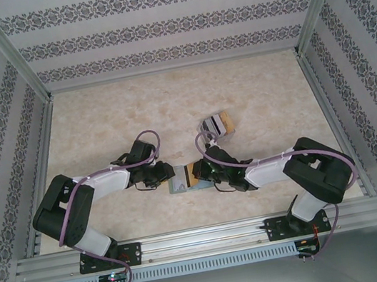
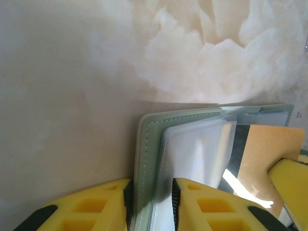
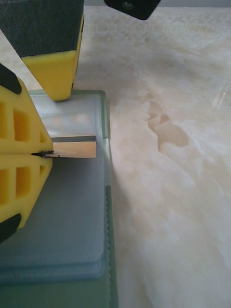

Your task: Put the credit cards into the card holder

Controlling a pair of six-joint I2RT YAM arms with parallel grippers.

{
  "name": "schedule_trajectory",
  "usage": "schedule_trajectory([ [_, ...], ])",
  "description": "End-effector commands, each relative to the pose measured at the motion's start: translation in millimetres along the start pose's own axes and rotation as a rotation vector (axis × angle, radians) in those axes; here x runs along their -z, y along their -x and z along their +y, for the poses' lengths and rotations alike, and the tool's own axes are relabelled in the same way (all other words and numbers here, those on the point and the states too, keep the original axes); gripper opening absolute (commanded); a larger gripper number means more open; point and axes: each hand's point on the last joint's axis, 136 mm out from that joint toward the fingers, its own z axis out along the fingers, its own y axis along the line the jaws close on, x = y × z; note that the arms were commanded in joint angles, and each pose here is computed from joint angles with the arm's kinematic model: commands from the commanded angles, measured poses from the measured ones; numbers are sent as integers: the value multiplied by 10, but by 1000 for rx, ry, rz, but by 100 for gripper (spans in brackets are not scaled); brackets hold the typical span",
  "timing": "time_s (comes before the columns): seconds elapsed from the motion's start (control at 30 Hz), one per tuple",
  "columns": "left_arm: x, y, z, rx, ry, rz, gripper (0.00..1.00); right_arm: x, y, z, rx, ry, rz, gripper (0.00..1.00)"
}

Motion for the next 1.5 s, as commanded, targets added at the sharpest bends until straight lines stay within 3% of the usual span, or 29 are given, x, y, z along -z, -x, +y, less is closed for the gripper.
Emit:
schedule_trajectory([
  [0.0,-83,-63,128,-7,46,28,30,9,-45,-206,54,-61,37,0],
  [0.3,-92,-54,119,1,44,27,30,-135,-165,-72,90,-20,109,0],
  [0.93,-72,-42,111,10,41,15,30,31,-261,-207,30,-39,74,0],
  [1.47,-53,-20,50,18,16,6,30,-167,-275,-68,-27,-6,63,1],
])
